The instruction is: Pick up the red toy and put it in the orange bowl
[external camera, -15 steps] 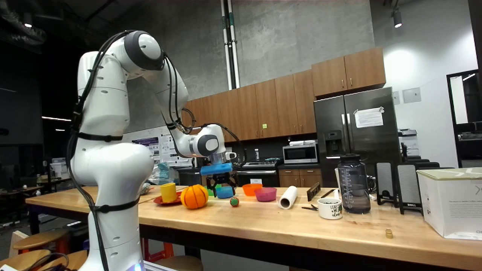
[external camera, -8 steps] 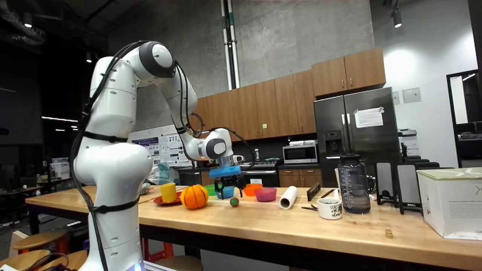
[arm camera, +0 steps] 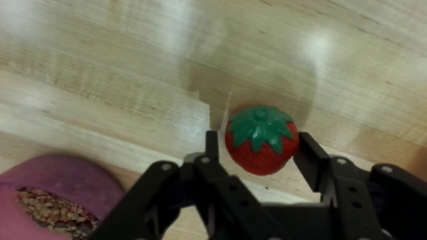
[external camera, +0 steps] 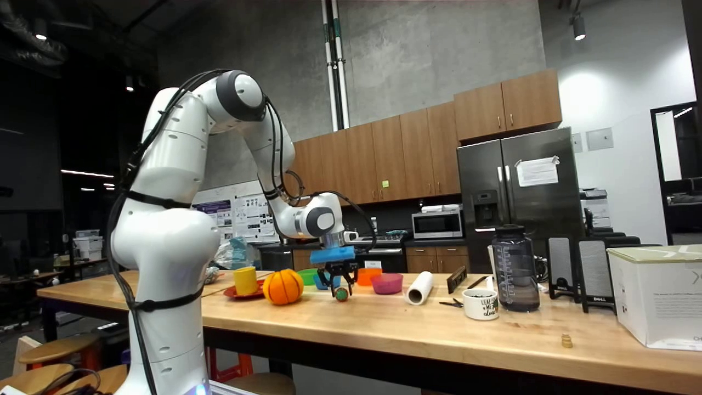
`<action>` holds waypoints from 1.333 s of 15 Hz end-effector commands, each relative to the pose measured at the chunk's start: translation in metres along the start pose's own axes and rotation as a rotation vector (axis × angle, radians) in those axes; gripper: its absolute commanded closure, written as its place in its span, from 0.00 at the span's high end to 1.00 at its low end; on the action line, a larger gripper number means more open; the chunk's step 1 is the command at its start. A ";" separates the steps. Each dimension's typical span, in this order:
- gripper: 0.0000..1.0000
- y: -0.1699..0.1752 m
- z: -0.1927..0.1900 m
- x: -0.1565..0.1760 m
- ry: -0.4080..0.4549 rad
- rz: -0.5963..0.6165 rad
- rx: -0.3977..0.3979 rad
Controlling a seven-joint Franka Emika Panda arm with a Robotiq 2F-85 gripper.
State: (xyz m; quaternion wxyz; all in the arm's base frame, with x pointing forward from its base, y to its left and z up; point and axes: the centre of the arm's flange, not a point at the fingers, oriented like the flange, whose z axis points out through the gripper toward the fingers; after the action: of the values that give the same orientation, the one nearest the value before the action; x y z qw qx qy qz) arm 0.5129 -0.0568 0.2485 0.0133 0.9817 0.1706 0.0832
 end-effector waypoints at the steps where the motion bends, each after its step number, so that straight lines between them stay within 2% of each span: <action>1: 0.30 0.008 -0.004 0.000 0.007 -0.009 0.007; 2: 0.25 0.009 -0.008 0.001 0.016 -0.008 0.003; 9: 0.25 0.002 -0.043 0.027 0.091 -0.030 -0.025; 16: 0.25 0.000 -0.073 0.094 0.175 -0.073 -0.060; 20: 0.25 0.008 -0.083 0.126 0.195 -0.082 -0.070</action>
State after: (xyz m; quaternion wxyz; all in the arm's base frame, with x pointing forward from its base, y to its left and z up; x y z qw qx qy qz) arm 0.5894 -0.0212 0.3445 0.0293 0.9606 0.2053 0.1851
